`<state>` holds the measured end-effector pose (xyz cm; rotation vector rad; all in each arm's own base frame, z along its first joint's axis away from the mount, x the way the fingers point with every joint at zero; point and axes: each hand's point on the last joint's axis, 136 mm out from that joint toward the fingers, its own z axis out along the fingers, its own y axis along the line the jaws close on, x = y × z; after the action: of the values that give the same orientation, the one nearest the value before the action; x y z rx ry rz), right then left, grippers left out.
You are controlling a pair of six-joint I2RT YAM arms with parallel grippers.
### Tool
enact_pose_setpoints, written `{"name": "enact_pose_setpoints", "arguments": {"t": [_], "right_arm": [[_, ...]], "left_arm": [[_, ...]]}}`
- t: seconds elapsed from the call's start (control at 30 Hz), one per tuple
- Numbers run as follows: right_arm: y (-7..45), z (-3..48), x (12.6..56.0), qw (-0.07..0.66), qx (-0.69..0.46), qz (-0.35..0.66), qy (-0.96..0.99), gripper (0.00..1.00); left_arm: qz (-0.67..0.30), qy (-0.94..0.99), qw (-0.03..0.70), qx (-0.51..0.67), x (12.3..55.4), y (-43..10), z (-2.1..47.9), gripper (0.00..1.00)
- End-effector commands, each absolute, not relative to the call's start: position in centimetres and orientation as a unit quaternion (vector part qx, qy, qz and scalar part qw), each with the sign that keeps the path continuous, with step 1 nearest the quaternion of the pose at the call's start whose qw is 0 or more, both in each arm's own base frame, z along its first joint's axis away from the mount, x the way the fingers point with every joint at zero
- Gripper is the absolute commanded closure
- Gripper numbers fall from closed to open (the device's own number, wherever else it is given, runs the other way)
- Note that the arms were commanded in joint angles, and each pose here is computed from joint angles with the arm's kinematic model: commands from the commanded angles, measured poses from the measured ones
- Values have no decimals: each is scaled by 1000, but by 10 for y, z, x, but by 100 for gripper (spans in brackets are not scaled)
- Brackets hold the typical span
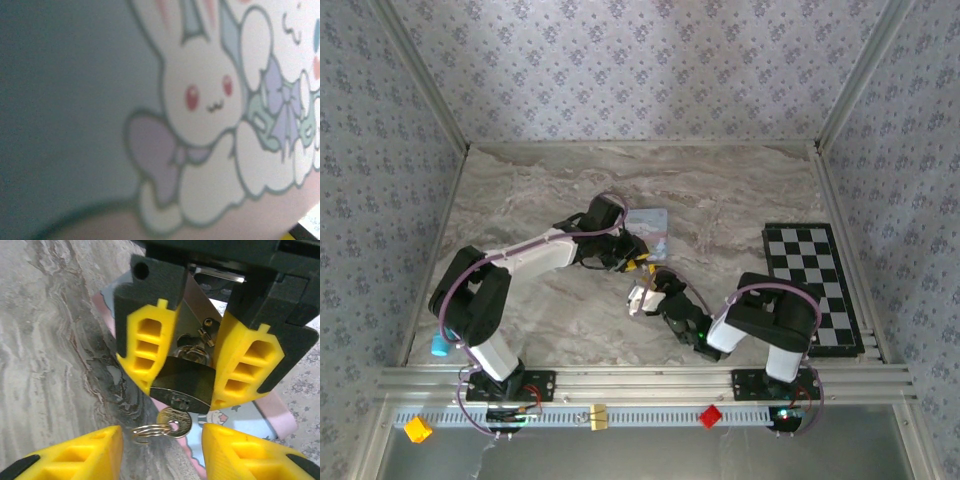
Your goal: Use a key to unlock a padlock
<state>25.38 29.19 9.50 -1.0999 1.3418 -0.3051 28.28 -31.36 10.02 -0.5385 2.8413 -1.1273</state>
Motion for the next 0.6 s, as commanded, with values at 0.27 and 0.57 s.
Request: {"name": "enact_pose_setpoints", "arguments": {"t": [0.27,0.57], "right_arm": [[295,99,269,636,-485,-161,578,67],[290,98,277,634,-470,-180,588,81]], "left_arm": [[-372,917,19,-141,282,-326,119,73],[-365,920,21,-139,281,-326,116,73]]}}
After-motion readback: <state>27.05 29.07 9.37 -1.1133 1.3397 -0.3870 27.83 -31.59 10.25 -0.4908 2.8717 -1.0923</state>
